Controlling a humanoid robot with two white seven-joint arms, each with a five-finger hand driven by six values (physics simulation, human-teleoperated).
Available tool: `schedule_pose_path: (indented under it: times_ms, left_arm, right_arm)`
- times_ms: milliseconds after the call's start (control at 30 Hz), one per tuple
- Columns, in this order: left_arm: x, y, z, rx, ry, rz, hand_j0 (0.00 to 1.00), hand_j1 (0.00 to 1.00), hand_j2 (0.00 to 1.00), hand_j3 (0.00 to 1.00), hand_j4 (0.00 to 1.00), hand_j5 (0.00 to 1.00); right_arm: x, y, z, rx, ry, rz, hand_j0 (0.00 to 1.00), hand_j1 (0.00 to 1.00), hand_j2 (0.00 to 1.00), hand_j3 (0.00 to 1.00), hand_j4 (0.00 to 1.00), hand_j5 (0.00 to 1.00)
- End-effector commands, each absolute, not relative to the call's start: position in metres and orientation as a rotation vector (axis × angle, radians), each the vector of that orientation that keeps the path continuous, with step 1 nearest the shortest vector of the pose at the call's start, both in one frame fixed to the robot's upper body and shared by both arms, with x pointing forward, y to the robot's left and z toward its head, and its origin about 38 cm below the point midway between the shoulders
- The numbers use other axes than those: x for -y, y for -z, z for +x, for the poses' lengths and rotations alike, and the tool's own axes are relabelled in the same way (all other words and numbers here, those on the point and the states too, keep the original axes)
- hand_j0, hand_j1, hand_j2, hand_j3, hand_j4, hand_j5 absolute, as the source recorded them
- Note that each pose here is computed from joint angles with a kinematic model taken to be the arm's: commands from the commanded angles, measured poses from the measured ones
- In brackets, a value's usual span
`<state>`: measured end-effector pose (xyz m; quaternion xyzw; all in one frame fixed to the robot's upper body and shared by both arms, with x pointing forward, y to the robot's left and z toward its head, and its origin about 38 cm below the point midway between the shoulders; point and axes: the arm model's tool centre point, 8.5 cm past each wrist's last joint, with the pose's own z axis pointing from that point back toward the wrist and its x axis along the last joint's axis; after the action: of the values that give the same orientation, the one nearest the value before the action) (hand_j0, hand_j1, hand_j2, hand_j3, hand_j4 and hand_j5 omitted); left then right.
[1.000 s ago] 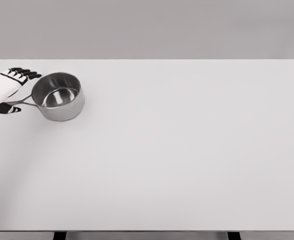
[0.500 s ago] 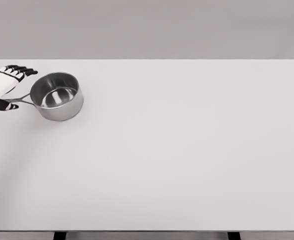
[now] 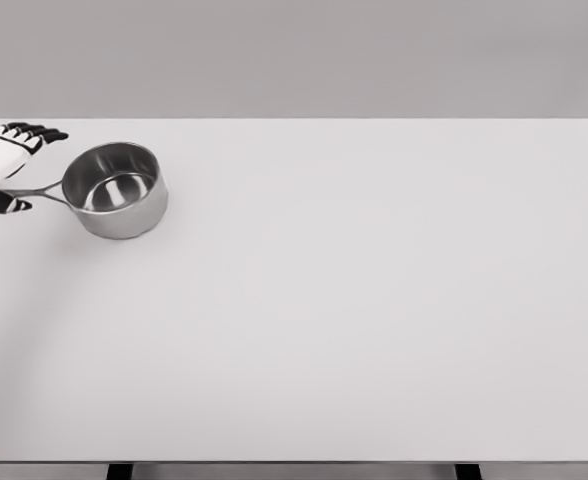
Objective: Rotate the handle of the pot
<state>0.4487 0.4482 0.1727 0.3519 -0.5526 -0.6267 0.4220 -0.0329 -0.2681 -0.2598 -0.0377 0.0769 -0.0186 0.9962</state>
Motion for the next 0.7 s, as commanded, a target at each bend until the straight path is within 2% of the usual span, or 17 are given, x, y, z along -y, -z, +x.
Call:
schedule_pose_path:
  times_ms: [0,667]
  left_arm:
    - [-0.453,-0.170,0.448,1.372,1.556,0.878,1.00,1.00,1.00,1.00,1.00,1.00]
    - [-0.445,-0.178,0.464,1.381,1.559,0.906,1.00,1.00,1.00,1.00,1.00,1.00]
  right_arm:
    - [0.268,0.260,-0.033,-0.154,0.037,-0.075,1.00,1.00,1.00,1.00,1.00,1.00]
    - [0.268,0.260,-0.033,-0.154,0.037,-0.075,1.00,1.00,1.00,1.00,1.00,1.00]
